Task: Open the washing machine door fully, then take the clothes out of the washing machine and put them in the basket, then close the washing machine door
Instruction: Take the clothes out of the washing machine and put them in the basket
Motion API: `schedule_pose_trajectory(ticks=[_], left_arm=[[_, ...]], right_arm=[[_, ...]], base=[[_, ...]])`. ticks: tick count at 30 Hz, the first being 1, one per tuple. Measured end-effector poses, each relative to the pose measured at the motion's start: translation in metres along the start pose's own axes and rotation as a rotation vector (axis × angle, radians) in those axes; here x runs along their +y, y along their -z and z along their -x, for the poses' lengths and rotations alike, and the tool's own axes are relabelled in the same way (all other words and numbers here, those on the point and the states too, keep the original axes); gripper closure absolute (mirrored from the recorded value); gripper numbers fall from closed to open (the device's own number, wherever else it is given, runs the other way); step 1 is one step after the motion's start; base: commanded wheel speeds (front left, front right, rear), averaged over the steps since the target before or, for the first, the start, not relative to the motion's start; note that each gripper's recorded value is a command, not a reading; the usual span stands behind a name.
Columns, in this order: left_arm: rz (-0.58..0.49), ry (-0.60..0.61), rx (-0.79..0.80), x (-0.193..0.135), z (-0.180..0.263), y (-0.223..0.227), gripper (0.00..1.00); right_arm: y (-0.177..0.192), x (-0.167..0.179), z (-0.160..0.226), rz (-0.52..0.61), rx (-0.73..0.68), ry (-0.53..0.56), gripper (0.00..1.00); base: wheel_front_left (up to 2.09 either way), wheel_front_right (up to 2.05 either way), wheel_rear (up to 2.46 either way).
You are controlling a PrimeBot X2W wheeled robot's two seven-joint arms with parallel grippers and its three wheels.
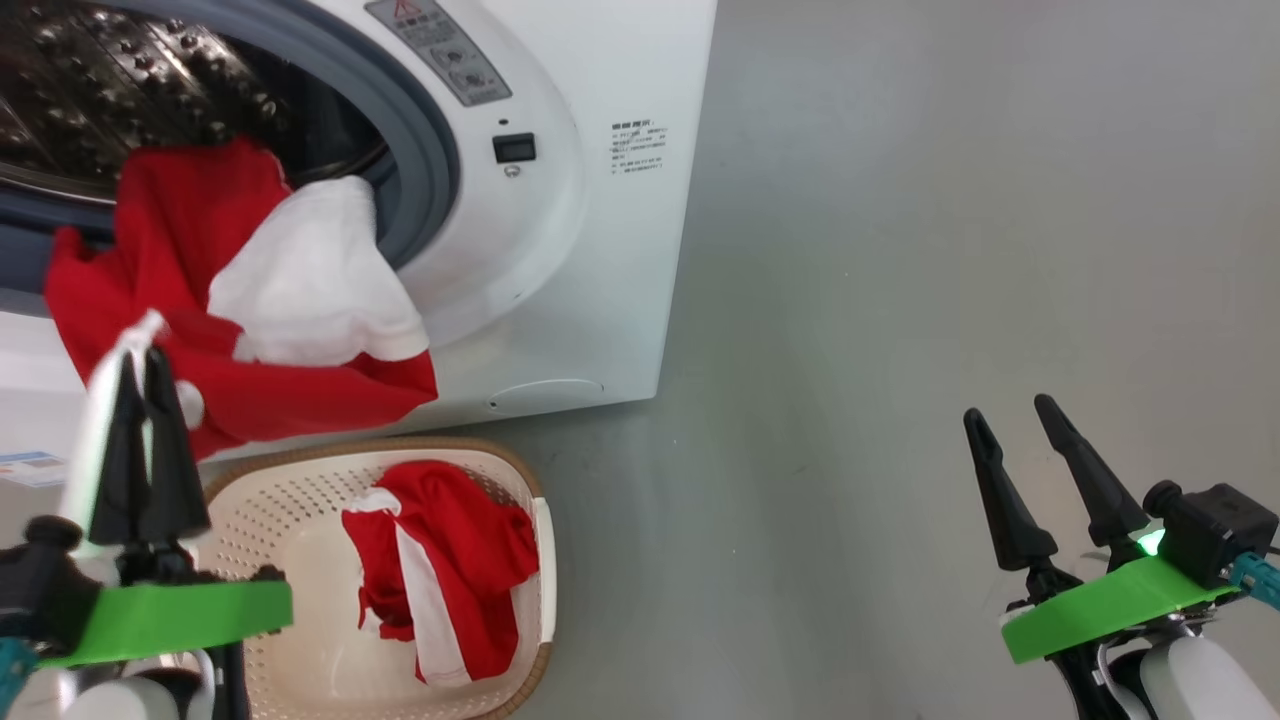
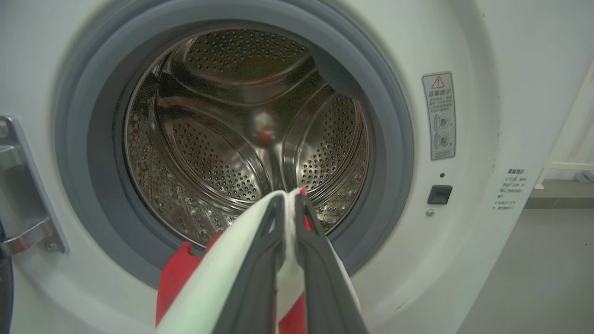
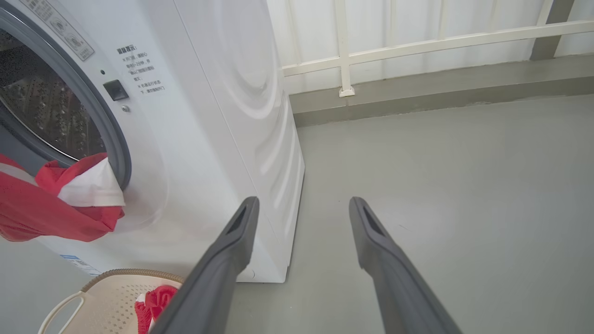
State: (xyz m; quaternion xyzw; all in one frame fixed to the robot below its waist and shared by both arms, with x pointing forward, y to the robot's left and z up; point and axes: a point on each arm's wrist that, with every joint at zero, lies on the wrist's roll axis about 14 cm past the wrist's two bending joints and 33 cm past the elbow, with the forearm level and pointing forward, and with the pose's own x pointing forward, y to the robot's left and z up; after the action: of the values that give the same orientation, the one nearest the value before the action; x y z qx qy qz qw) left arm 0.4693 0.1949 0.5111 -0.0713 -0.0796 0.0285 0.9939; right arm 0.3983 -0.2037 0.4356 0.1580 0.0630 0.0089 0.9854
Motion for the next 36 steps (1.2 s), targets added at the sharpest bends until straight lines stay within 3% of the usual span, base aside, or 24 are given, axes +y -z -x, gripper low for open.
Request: schedule_pose_trajectory(ticks=[9,19,27,36], left_arm=[[0.001,-0.048,0.289,0.012,0.026,0.094,1.00],[0.025,-0.037,0.542,0.005,0.059,0.169,1.00],[0.039,-0.012,0.722,-0.004,0.091,0.213,1.00],[0.038,0.000,0.847,-0.011,0.098,0.247,1.00]], right_arm=[[0.003,-0.004,-0.012,0.004,0.005,0.008,0.00],[0.008,-0.009,-0.021,0.009,0.016,0.018,0.00],[0.011,-0.013,-0.023,0.011,0.025,0.027,0.00],[0.019,-0.014,-0.035,0.013,0.040,0.024,0.00]], base=[[0.00,0.00,0.00],[0.00,0.00,0.00],[0.00,0.00,0.00],[0.00,0.00,0.00]])
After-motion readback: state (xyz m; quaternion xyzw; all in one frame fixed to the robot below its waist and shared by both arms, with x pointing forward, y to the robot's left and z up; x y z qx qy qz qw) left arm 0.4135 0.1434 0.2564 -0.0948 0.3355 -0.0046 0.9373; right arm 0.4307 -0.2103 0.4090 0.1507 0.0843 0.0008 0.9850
